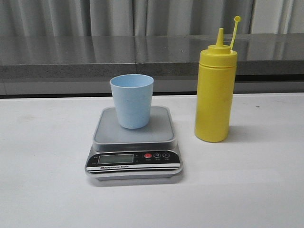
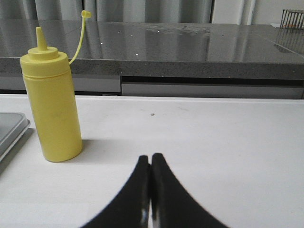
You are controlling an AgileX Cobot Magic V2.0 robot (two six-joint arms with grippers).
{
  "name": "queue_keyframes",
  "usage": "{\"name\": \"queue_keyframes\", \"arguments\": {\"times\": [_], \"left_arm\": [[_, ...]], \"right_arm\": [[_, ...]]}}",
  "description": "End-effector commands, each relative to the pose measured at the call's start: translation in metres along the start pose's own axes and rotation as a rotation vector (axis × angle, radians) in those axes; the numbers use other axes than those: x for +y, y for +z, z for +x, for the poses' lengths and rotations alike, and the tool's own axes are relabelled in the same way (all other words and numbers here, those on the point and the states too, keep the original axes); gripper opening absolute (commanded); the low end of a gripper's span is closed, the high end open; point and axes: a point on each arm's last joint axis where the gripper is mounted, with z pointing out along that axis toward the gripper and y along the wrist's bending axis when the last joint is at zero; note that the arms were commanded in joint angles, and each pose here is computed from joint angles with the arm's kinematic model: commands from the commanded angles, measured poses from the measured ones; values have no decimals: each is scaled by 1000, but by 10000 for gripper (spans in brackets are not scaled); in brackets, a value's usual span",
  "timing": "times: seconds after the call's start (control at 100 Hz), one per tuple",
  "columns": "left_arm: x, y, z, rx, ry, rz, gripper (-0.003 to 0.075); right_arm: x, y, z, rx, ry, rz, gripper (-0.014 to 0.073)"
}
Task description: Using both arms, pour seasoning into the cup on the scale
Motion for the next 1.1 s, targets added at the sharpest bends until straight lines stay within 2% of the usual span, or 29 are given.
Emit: {"name": "queue_keyframes", "arguments": {"times": [0.0, 0.47, 0.64, 0.74, 1.09], "left_arm": [[-1, -1, -15, -90, -4, 0, -20], [-1, -1, -15, -92, -4, 0, -20], [1, 0, -11, -82, 93, -21, -20], [3, 3, -1, -75, 152, -34, -20], [15, 2, 39, -82, 167, -139, -20]], "right_arm": [[1, -3, -16, -124, -9, -2, -66], [1, -3, -16, -124, -9, -2, -66], [1, -3, -16, -124, -9, -2, -66], [1, -3, -16, -124, -9, -2, -66], [1, -3, -16, -124, -9, -2, -66]]}}
